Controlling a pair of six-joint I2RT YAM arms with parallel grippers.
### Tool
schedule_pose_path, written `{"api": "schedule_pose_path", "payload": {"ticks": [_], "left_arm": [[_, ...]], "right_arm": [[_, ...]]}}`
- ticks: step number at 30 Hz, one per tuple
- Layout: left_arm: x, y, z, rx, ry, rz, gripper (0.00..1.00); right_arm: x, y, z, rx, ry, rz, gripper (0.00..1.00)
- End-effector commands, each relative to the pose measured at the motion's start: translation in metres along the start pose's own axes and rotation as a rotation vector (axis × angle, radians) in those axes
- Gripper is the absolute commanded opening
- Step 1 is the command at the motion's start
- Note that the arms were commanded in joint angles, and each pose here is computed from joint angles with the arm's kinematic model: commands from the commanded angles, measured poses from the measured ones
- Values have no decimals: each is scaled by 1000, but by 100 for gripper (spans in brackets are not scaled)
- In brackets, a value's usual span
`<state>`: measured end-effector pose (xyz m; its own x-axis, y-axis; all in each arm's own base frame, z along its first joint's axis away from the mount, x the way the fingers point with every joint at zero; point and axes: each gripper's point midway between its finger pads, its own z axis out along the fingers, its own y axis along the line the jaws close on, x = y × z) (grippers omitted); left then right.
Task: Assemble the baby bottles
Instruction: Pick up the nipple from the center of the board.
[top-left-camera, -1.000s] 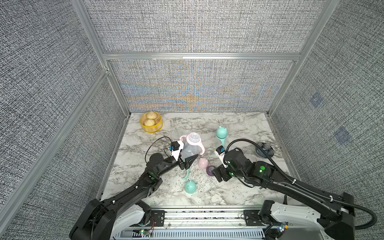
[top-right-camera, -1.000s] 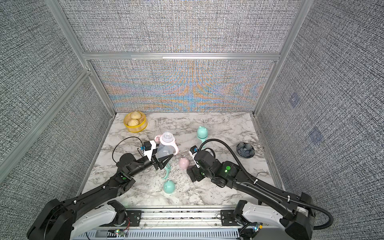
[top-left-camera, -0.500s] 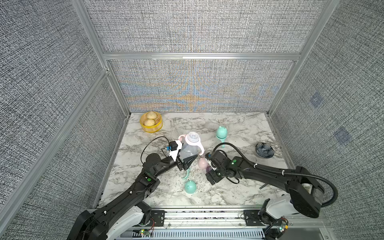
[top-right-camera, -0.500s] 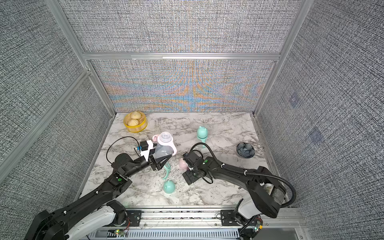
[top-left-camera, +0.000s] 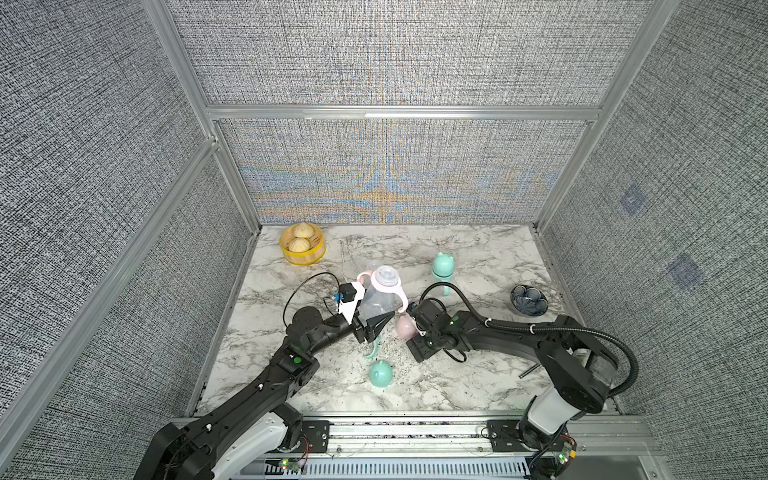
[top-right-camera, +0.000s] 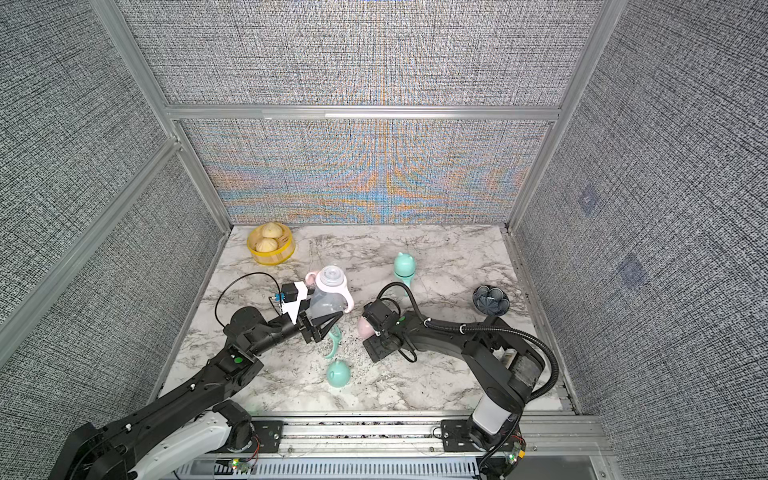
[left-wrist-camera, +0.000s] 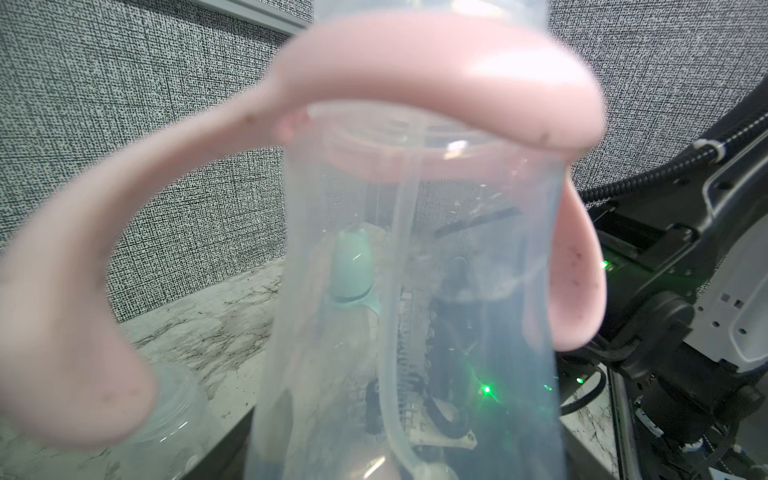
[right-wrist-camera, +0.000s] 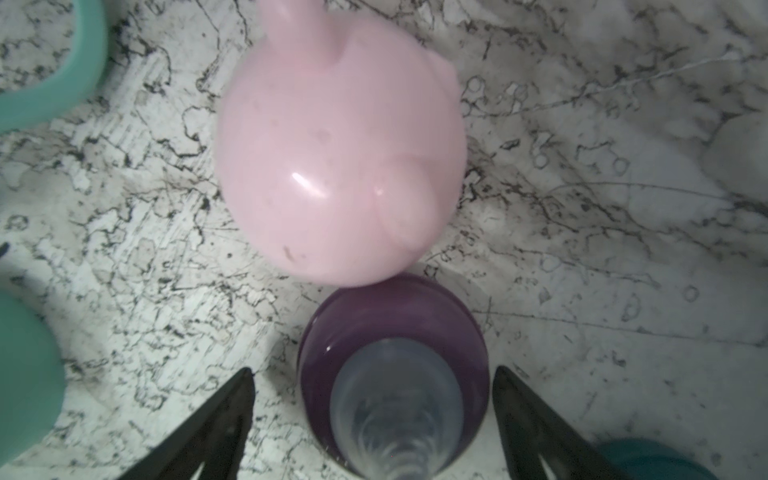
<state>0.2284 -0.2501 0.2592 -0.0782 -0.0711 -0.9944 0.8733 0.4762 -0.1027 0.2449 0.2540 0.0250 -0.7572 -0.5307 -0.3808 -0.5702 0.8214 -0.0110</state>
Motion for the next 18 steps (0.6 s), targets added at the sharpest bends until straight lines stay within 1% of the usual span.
{"api": "schedule_pose_path", "payload": {"ticks": [1,8,15,18], "left_arm": [[-8,1,0,-5,-27,21,11],[-7,2,1,-9,-28,22,11],[-6,3,1,-11,-26,19,11],[-3,4,3,-13,-16,15,11]], "right_arm": [[-5,-3,2,21,-23,0,88],[-2,-4,6,26,-14,-8,81],[-1,-4,5,27,-8,-5,65],[-3,-5,-3,29,-18,4,62]]}}
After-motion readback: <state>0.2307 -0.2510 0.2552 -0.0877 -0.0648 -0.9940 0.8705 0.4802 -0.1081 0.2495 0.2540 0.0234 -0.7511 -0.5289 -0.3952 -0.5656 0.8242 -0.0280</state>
